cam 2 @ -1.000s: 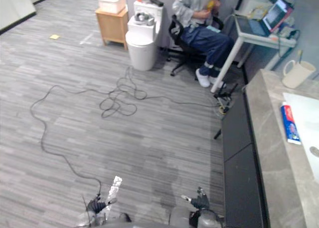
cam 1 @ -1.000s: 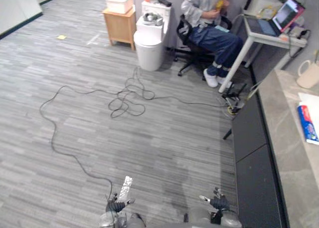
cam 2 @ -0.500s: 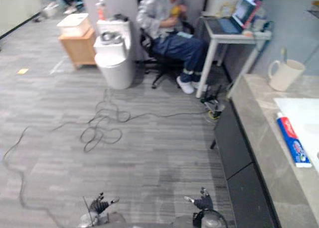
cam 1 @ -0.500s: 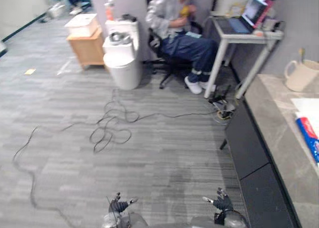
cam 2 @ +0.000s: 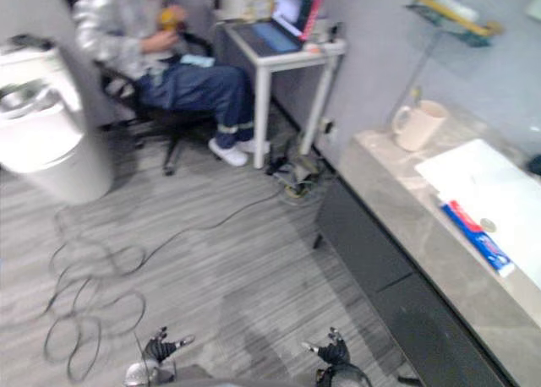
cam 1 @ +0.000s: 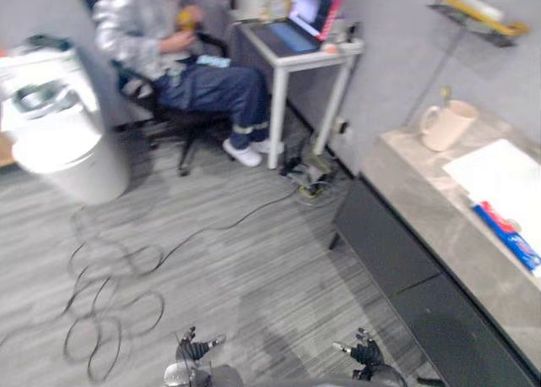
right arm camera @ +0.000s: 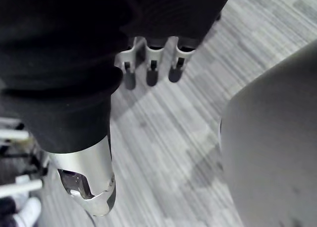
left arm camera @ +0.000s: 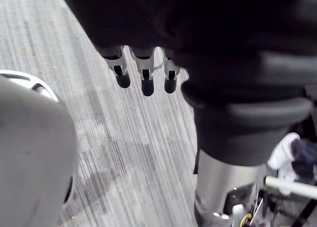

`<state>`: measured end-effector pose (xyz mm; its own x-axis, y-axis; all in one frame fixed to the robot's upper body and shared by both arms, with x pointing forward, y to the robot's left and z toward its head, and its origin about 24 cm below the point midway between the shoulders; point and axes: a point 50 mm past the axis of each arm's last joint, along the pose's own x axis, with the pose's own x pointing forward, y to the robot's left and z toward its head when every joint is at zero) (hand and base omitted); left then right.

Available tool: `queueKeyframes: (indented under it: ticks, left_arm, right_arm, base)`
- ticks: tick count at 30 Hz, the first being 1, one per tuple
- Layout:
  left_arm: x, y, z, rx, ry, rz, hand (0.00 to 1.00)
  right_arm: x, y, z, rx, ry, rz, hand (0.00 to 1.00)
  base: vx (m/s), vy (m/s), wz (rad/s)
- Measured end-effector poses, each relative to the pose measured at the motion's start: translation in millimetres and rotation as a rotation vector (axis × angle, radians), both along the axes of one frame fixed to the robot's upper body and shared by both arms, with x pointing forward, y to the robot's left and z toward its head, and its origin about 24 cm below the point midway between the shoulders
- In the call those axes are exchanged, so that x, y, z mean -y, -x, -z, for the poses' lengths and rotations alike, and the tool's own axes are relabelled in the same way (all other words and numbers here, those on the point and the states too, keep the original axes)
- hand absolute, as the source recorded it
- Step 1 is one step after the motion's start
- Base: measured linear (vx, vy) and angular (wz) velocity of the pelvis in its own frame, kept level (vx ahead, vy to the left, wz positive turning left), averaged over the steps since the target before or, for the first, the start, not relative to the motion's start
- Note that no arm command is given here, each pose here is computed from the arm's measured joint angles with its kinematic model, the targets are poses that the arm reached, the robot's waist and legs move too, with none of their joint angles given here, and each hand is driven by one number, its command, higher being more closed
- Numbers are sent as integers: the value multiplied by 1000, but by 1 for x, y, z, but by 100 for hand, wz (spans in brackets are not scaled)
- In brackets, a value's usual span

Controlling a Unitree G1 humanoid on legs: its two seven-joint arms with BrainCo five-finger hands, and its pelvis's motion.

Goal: Organize washtable

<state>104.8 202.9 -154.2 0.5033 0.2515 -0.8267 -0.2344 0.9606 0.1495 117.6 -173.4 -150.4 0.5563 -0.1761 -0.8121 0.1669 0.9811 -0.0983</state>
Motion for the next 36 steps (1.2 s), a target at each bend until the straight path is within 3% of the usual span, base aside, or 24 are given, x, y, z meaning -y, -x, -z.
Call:
queueKeyframes:
  ticks: [4,8,11,16,26,36]
  left_arm:
    - [9,-15,-1,2,9,69,0]
    - [17,-7,4,-34,29,87,0]
    - [23,-16,2,-17,48,114,0]
    - [23,-16,-1,22,59,50,0]
    - [25,-28,-7,77,50,65,0]
    - [34,-29,-5,59,66,106,0]
  right_arm:
    - [8,-19,-7,45,33,-37,0]
    - [15,-26,-8,45,59,-50,0]
    - [20,-27,-9,53,54,4,0]
    - [16,-19,-8,52,52,-9,0]
    - [15,-7,-4,11,54,20,0]
    - [5,11,3,-39,12,66,0]
  base:
    - [327,32,-97]
    - [346,14,-91]
    - [155,-24,-44]
    - [127,-68,-69]
    - [154,68,-124]
    - [201,161,-43]
